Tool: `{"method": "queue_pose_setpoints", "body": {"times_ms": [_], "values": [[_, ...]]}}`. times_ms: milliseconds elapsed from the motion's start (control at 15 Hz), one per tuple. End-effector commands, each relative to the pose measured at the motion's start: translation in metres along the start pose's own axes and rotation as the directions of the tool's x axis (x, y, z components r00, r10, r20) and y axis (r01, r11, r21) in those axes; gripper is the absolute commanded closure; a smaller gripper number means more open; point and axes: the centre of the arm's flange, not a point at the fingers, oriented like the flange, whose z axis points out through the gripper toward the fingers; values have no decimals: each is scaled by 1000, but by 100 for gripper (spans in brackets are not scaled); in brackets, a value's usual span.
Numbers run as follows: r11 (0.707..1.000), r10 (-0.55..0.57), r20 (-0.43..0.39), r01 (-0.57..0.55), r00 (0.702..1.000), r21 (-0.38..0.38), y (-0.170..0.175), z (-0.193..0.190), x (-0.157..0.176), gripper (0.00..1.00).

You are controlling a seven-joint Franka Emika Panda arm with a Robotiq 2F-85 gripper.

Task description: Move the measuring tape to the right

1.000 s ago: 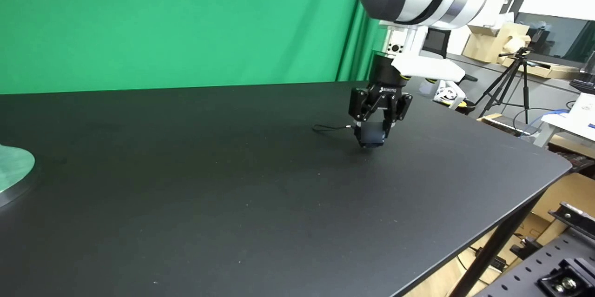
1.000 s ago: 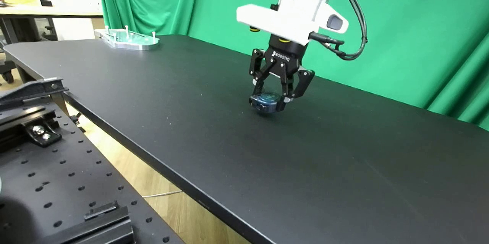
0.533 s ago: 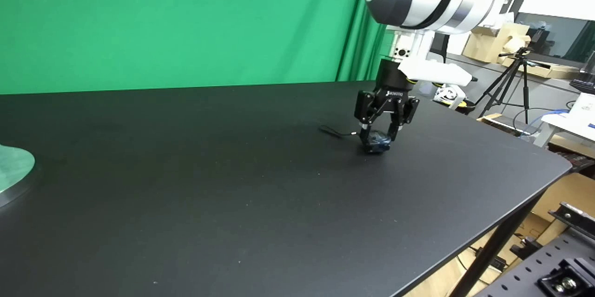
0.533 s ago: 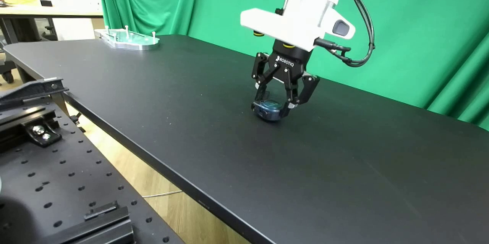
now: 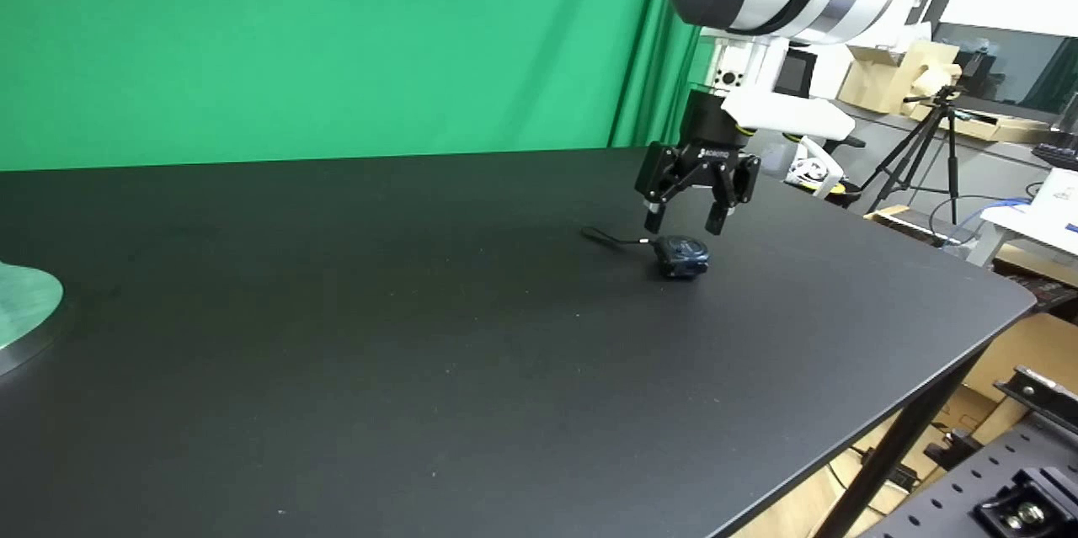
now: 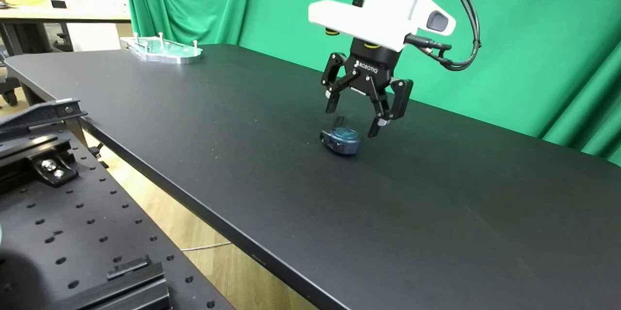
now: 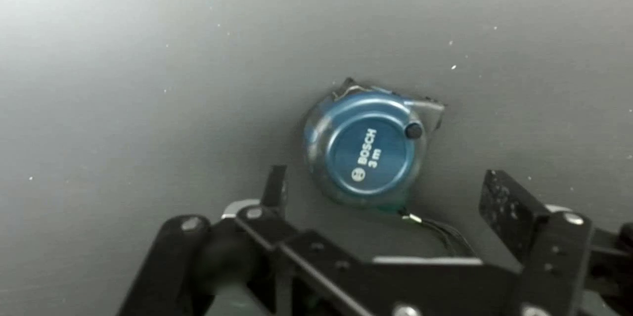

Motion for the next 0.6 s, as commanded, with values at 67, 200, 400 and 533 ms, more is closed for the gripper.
{"method": "queue_pose_setpoints", "body": {"times_ms": [67,200,400,533], "values": [[998,-13,-43,10,999,-58,-20,-50,-12,0],[995,-47,-74,41,996,-89,-32,-71,-16,0],[989,-93,-102,80,990,-124,-47,-95,-23,0],[988,-108,-107,95,988,-121,-54,-109,-27,0]]}}
